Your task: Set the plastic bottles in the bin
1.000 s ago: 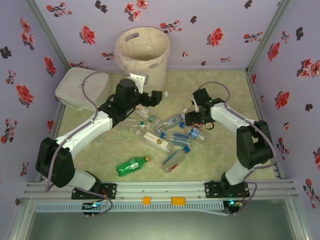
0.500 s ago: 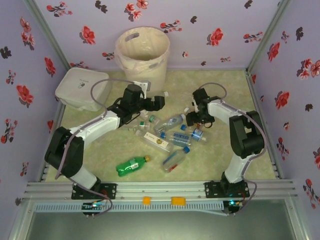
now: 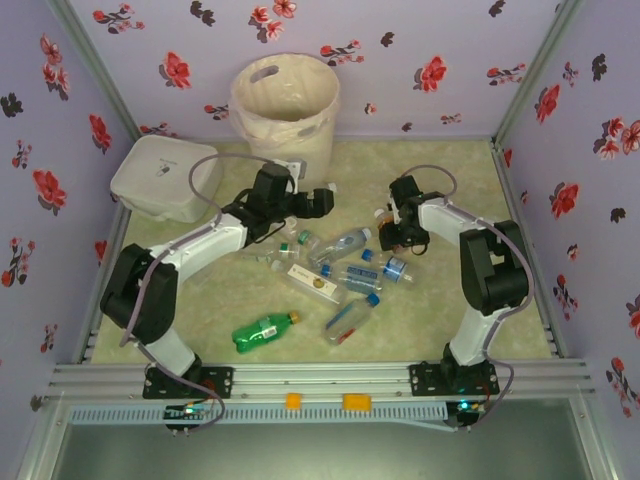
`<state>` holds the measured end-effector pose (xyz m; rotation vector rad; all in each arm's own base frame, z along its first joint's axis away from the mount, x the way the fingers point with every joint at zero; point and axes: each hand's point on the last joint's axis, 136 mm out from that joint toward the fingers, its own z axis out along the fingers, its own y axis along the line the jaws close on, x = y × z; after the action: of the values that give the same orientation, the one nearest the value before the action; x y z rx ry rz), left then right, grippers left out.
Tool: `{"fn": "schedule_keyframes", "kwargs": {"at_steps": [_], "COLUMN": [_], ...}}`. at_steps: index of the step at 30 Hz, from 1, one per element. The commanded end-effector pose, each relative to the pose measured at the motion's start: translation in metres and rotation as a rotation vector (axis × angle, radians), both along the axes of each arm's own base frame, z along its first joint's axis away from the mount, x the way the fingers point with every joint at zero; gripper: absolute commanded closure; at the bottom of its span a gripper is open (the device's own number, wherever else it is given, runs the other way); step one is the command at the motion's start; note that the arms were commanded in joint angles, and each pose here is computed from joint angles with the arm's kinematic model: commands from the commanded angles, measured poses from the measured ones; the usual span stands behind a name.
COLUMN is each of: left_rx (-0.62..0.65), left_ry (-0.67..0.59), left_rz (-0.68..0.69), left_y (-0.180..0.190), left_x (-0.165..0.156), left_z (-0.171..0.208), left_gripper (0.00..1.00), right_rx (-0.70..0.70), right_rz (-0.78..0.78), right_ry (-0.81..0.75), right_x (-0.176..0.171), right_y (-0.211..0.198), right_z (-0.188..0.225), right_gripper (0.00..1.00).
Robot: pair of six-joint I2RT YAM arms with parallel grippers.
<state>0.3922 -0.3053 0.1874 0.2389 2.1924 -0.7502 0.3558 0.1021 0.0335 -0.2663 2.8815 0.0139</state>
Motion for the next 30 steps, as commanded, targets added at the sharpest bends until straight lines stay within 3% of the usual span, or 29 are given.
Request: {"fn": "schedule_keyframes", "kwargs": {"at_steps": [1, 7, 17, 30], "left_rx": [-0.013, 0.005, 0.025, 0.261], "left_ry": [0.020, 0.029, 0.034, 0.014], "left_rz": [-0.003, 0.006, 0.097, 0.154], "left_y": [-0.004, 0.002, 0.028, 0.070], "left_x": [0.001, 0.001, 0.006, -0.004], "left_z": [0.003, 0.000, -0.004, -0.034], "left_gripper": [0.00, 0.00, 0.00, 0.00], "right_rx": [0.006, 0.027, 0.131, 0.335], "right_rz": [-0.009, -0.024, -0.100, -0.134], "right_ry": [-0.012, -0.015, -0.101, -0.365], "right_x": [0.004, 0.004, 0.012, 0.035], "right_y": [-0.003, -0.002, -0.003, 0.005], "right_z": [0.001, 0.000, 0.018, 0.108], "right_gripper": [0.35, 0.46, 0.54, 0.57]}}
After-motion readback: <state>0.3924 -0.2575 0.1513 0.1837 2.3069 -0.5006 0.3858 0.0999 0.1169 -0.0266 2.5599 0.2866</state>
